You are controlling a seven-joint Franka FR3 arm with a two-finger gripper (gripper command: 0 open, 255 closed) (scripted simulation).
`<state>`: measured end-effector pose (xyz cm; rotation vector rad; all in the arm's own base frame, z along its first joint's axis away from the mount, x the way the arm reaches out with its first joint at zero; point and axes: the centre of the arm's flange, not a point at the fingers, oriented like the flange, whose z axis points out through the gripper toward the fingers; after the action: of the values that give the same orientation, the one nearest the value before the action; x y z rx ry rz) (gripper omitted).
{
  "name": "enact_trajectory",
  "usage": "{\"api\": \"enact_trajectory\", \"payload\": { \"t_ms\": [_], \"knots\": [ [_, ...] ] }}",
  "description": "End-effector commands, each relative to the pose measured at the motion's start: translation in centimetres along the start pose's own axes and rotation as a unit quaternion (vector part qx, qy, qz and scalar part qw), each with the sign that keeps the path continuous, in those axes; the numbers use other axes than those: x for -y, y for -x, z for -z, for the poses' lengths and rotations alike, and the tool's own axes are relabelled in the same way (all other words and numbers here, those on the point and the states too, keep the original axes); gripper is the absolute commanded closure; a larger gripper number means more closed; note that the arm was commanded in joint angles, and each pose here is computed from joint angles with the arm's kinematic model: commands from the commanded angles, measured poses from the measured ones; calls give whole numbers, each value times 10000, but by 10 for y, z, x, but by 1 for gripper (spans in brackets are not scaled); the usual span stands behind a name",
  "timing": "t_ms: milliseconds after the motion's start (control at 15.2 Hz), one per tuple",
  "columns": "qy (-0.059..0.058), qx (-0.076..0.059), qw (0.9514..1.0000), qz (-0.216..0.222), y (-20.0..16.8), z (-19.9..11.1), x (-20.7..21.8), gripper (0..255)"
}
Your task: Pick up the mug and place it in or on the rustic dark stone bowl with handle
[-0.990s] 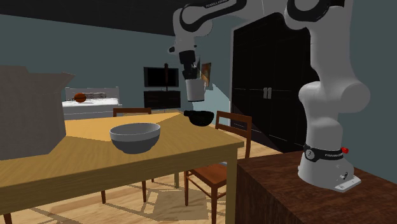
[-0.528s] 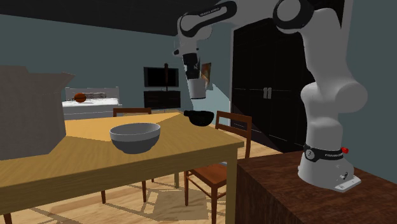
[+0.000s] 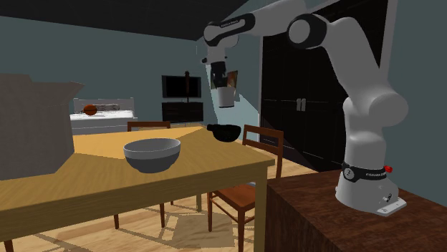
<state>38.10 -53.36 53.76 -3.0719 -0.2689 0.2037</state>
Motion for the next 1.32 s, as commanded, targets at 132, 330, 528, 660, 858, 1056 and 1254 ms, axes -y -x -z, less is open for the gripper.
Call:
{"api": "enact_trajectory", "payload": {
  "t_ms": [132,330,528,660,858,1056,1254],
  "knots": [
    [1,0,10000,10,27,-2,-36,255],
    [1,0,10000,10,25,-18,-37,255],
    [1,0,10000,10,23,-34,-38,255],
    [1,0,10000,10,22,-44,-39,255],
    [1,0,10000,10,20,-60,-40,255],
    [1,0,10000,10,18,-76,-41,255],
    [1,0,10000,10,16,-90,-42,255]
  ]
}}
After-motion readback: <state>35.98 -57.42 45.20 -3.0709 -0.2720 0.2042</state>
